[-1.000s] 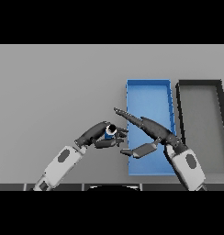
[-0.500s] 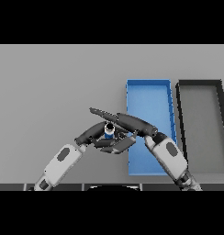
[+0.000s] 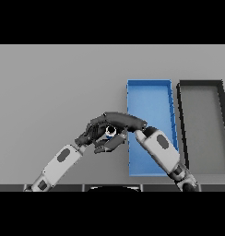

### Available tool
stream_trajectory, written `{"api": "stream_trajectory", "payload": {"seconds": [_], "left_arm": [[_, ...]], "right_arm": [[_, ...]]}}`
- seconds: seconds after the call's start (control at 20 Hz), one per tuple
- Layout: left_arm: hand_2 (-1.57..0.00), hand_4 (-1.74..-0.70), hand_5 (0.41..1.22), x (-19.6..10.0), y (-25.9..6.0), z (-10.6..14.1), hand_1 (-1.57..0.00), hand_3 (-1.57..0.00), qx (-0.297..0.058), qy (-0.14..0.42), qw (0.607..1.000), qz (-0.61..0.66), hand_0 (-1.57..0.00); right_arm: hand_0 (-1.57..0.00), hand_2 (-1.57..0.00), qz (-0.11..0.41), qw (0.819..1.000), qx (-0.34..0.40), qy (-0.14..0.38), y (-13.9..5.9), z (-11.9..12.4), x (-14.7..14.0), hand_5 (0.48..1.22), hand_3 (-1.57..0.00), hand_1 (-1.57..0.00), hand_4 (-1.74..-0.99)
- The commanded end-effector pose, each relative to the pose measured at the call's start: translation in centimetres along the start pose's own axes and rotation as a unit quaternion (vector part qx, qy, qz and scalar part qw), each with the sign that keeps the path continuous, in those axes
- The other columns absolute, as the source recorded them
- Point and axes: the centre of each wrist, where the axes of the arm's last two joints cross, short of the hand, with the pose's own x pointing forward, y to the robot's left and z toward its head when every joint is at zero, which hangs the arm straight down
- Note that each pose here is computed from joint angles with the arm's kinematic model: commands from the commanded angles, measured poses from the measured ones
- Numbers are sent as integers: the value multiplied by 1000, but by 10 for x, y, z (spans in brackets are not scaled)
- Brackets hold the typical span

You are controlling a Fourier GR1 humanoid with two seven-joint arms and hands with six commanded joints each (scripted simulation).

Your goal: Pick up the blue pipe and place it into the blue bin.

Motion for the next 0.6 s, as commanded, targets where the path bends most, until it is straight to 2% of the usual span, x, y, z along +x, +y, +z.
{"api": "stream_trajectory", "payload": {"seconds": [0.0,0.1,0.15,0.2,0.3,0.45,0.55], "left_arm": [[-990,-1658,1192,0,0,1,-1008,-623,6,-10,1000,16,-1030],[-1199,-1688,1203,1,-4,-1,-1211,-525,15,-32,998,53,-1225],[-1274,-1698,1206,-1,-5,2,-1283,-533,16,-35,997,65,-1294],[-1333,-1707,1209,1,-7,1,-1340,-527,14,-38,997,71,-1349],[-1419,-1719,1214,-1,-4,-2,-1423,-588,15,-33,997,62,-1429],[-1493,-1730,1217,-2,-4,-1,-1453,-527,8,-27,999,47,-1498],[-1521,-1734,1219,-4,1,-2,-1356,-505,5,-33,999,41,-1499]], "right_arm": [[-1012,-1023,-18,1000,3,-1,2,-2,-3,604,-828,-1023,-1541],[-1213,-1220,-35,999,1,3,5,-3,-6,706,-1096,-1220,-1492],[-1285,-1290,-39,999,-2,-11,8,-3,-8,809,-1191,-1290,-1475],[-1342,-1346,-36,999,-6,-20,12,-3,-6,891,-1267,-1346,-1464],[-1424,-1427,-15,1000,-16,-21,14,-2,-6,1010,-1376,-1427,-1456],[-1496,-1497,1,999,-16,-33,15,0,-9,1113,-1471,-1497,-1469],[-1523,-1524,-14,999,-13,-34,17,-2,-9,1152,-1507,-1524,-1473]]}}
